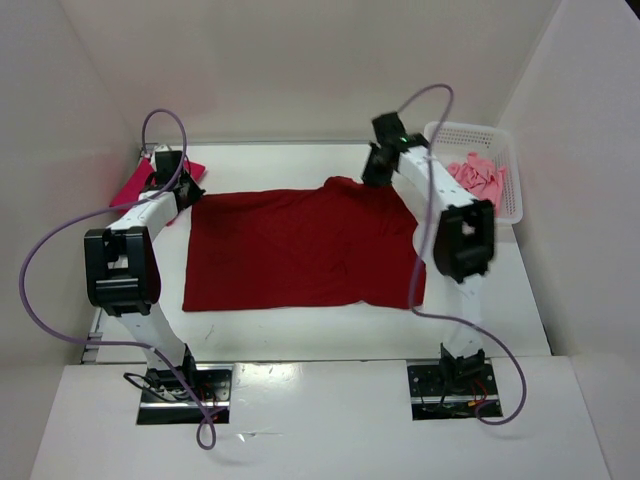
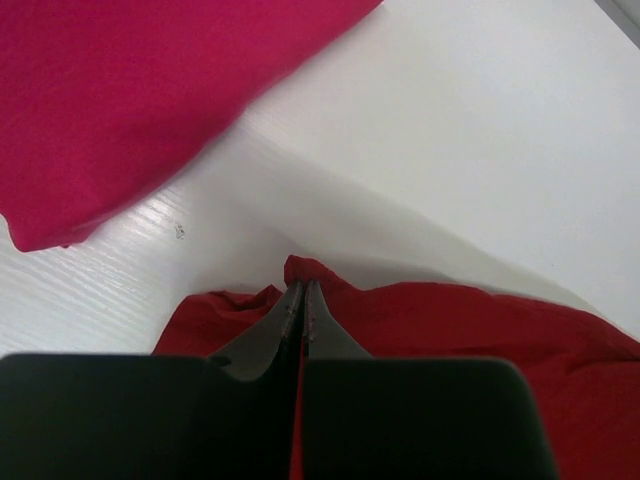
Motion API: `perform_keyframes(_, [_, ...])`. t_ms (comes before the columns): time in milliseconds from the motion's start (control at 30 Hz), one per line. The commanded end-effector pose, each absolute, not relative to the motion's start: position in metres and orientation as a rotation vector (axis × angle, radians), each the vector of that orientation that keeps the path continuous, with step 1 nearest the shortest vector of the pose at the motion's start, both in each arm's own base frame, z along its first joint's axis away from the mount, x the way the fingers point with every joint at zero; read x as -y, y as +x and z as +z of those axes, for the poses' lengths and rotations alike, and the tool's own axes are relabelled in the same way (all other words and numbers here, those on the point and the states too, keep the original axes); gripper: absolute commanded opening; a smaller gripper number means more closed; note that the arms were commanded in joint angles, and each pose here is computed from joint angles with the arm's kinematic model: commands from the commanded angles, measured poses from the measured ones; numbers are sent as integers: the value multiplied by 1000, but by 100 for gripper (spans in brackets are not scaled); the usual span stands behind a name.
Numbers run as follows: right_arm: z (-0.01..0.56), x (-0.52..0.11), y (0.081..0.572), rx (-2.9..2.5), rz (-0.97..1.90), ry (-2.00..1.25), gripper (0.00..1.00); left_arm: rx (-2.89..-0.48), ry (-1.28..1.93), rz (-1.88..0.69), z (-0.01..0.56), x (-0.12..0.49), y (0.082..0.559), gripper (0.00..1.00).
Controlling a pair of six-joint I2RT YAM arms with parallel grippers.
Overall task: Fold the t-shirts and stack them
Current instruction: Fold the other side of the tshirt into a rectangle
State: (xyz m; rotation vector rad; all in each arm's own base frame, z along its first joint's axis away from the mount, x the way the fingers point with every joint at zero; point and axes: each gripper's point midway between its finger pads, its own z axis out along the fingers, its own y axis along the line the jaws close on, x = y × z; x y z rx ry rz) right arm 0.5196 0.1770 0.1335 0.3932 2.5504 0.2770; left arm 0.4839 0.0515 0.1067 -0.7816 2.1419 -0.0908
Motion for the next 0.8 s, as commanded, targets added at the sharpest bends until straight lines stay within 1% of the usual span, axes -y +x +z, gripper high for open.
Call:
perform_keyframes(0, [210,-109,503,-2172,504,479,6,-2061,-792,-118,132,-58,492,0])
perform_keyframes(33, [196,-101,504,-2232,426,489,6,-2061,-792,-118,132,-58,492,0])
perform_keyframes(67, [196,-95,503,-2245,373,445,6,-2057,-791,-119,133,-59,498,0])
perform_keyframes(100, [205,-99,512,-2195,402,427,6,-2057,-791,-119,132,-59,500,0])
perform_keyframes(167, [198,-100,516,-2204,438,407,7,-2057,-791,-119,132,-60,502,0])
perform_keyframes(300, [187,-96,530,-2249,409,368,7,-2072,-802,-103,124,-62,503,0])
perform_keyframes(367, [179,-103,525,-2272,423,356,7,-2090,-802,-81,118,-64,501,0])
perform_keyframes(467, [166,-103,516,-2293,428,355,7,-2123,-811,-72,104,-61,484,0])
perform_keyframes(567, [155,-104,501,-2320,438,354,7,-2105,-814,-93,114,-59,479,0])
perform_keyframes(600, [157,-109,498,-2309,447,339,9,-2112,-816,-91,112,-58,471,0])
perform_keyframes(767, [149,-106,470,-2329,432,386,9,-2092,-828,-116,122,-53,453,0])
